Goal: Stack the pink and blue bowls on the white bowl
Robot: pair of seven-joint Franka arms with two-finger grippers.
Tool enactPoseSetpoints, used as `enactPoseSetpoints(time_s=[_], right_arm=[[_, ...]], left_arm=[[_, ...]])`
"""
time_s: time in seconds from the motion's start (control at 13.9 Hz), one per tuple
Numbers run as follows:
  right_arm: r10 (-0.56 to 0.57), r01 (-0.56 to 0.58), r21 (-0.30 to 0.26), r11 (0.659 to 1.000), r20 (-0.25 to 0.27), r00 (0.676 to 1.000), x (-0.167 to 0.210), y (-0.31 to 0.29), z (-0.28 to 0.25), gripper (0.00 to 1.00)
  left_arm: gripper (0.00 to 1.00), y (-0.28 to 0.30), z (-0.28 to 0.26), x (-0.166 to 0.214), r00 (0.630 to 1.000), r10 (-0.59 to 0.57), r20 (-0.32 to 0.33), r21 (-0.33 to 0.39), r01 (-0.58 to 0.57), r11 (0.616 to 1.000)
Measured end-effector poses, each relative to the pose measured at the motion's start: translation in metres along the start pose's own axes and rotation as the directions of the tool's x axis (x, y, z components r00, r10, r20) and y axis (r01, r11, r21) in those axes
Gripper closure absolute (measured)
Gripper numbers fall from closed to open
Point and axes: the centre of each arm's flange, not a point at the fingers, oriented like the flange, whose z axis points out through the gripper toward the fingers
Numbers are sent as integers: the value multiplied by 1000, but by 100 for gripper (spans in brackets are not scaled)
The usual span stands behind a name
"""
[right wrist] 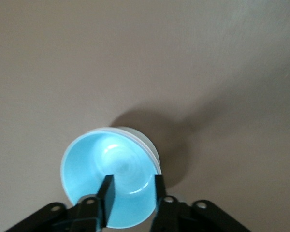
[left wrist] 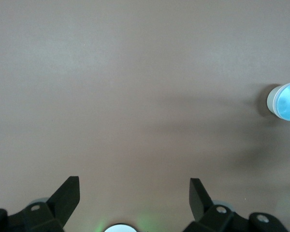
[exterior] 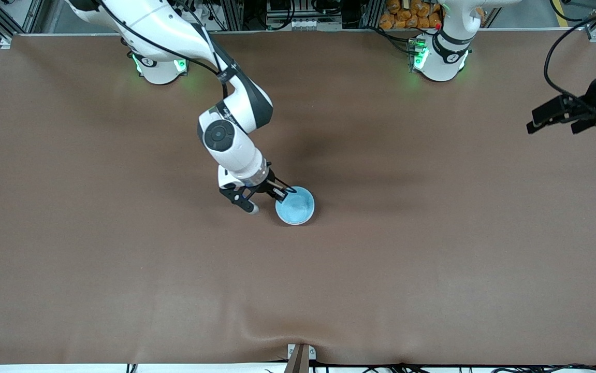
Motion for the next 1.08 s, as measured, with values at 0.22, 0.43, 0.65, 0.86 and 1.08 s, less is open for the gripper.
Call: enactPoseSetpoints(time_s=[0.22,0.43,0.65,0.86,1.08], right_arm=[[-81,83,-73,994,28,996,63,25,-66,22],[-188,194,-107,975,65,980,150,80,-128,0],[-293,304,-112,946,104,950,209,137,-176,0],[-397,411,-144,900,116,910,234,179,-236,0],[-489,498,-201,844,94,867,233,206,-307,0]], left_arm=[[0,-5,-4,-4,999,-2,-33,50,4,999],[0,-6,-4,-3,999,-1,-45,71,4,997],[0,-5,-4,-3,999,0,-43,72,3,997],[0,-5,-4,-3,999,3,-42,71,0,997],[0,-11,-5,-3,999,-7,-44,70,10,997]])
